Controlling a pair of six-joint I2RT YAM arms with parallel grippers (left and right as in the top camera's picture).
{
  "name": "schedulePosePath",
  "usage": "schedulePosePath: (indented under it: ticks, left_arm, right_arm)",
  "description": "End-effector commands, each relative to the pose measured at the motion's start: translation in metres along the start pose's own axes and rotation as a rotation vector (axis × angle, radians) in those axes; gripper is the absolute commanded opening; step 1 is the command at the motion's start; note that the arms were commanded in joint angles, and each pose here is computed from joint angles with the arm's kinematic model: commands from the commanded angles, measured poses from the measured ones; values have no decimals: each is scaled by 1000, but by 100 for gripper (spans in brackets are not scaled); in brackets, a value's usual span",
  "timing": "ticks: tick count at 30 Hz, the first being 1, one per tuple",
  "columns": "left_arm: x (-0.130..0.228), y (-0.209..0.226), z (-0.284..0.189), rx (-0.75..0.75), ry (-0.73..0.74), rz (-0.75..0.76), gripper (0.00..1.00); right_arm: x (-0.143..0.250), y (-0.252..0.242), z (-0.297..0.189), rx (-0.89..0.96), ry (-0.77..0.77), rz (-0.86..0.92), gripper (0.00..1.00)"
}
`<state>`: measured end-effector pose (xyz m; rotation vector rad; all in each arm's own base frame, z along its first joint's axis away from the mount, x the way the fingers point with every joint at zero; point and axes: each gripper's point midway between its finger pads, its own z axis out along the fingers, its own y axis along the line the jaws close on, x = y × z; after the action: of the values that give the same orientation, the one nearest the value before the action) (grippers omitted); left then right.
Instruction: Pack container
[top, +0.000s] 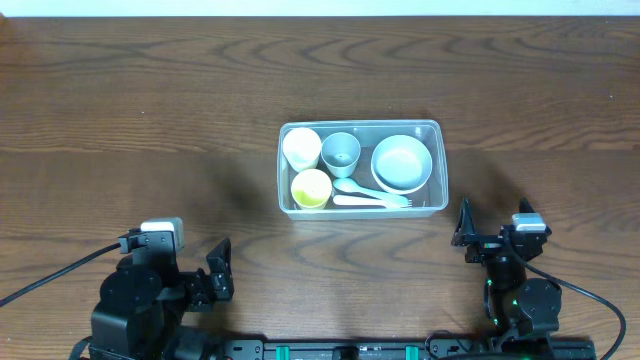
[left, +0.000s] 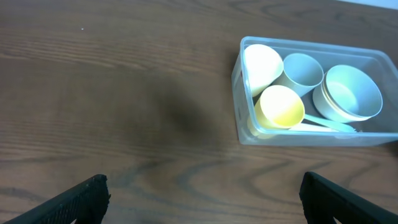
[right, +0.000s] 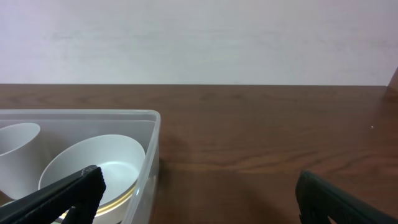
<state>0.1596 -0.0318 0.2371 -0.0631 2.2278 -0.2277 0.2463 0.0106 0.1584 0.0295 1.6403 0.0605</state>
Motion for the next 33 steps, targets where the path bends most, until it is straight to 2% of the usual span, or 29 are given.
schedulePosePath:
  ticks: [1, 5, 15, 23, 33]
  left_arm:
    - [11, 8, 0, -35, 39, 20, 98]
    - [29, 18, -1, -72, 78, -26, 98]
    - [63, 55, 52, -170, -92, -131, 98]
    - [40, 57, 92, -158, -285, 75, 98]
    - [10, 54, 111, -175, -533, 269, 98]
  right_arm:
    - [0, 0, 0, -2, -1, -15, 99]
    - [0, 0, 0, -2, -1, -15, 99]
    - [0, 0, 0, -1, -1, -15, 99]
    - [0, 0, 0, -1, -1, -15, 99]
    - [0, 0, 0, -2, -1, -15, 99]
